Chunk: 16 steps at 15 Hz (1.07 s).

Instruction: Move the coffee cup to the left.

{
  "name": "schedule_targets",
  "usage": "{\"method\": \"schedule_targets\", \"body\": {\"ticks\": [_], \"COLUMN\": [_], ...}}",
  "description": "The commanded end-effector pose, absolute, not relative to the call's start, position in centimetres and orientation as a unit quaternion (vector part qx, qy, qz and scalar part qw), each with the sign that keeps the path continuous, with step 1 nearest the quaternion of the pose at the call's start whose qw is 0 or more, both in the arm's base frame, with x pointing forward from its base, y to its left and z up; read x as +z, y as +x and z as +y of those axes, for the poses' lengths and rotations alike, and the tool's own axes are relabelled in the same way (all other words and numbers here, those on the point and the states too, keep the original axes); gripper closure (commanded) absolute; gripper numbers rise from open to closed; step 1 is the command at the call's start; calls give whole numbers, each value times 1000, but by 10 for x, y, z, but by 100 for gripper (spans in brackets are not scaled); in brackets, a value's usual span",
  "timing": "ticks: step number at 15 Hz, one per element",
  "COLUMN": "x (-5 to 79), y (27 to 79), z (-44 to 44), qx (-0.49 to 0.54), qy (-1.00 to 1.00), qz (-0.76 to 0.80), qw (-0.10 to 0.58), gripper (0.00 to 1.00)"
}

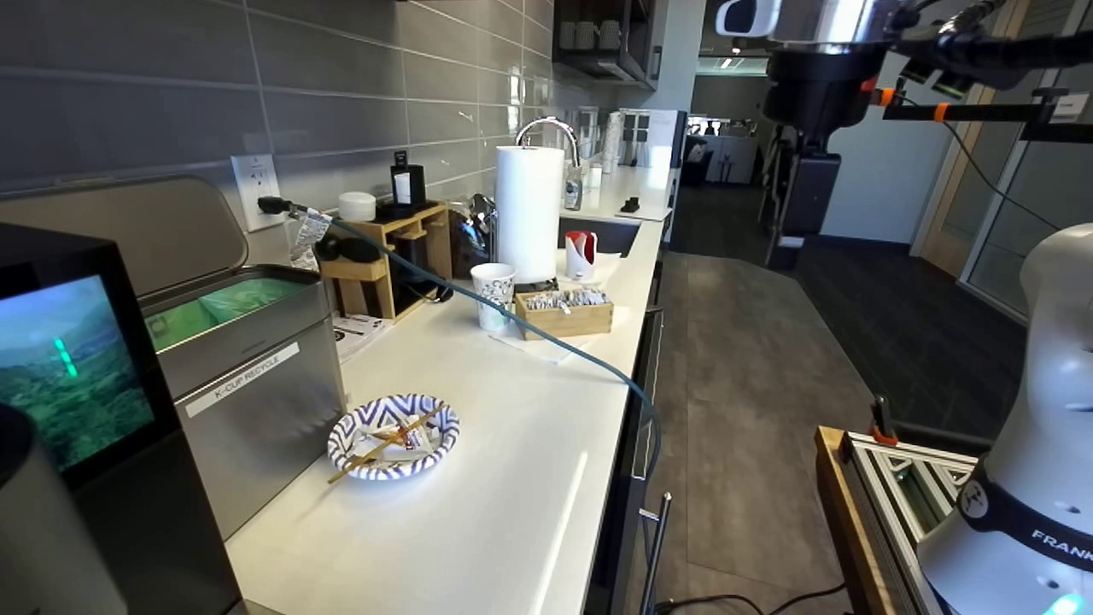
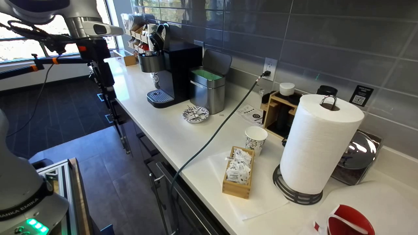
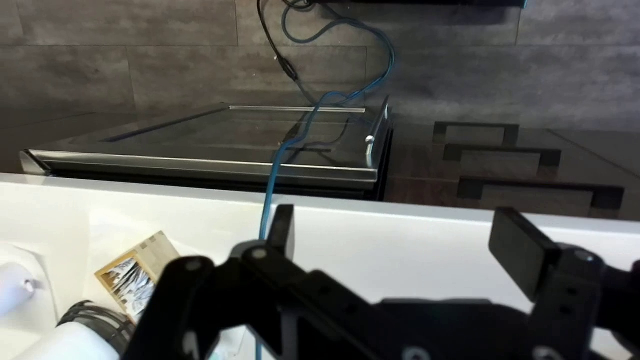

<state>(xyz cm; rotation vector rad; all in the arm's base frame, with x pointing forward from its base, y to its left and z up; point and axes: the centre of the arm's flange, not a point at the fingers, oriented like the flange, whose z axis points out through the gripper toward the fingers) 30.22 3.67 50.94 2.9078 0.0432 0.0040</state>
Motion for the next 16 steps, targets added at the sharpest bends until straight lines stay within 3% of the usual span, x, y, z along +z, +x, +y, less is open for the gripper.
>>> {"method": "schedule_targets", "body": {"ticks": [1, 7, 11, 12, 16], "x": [481, 461, 472, 466, 466], "y": [347, 432, 479, 443, 451], "z": [1, -54, -89, -80, -84], "qx": [25, 96, 131, 125, 124], "qy": [990, 966, 946, 956, 956], "qz": [-64, -214, -261, -238, -239], "qw": [123, 108, 139, 120, 120], "gripper": [0, 0, 0, 0, 0]}}
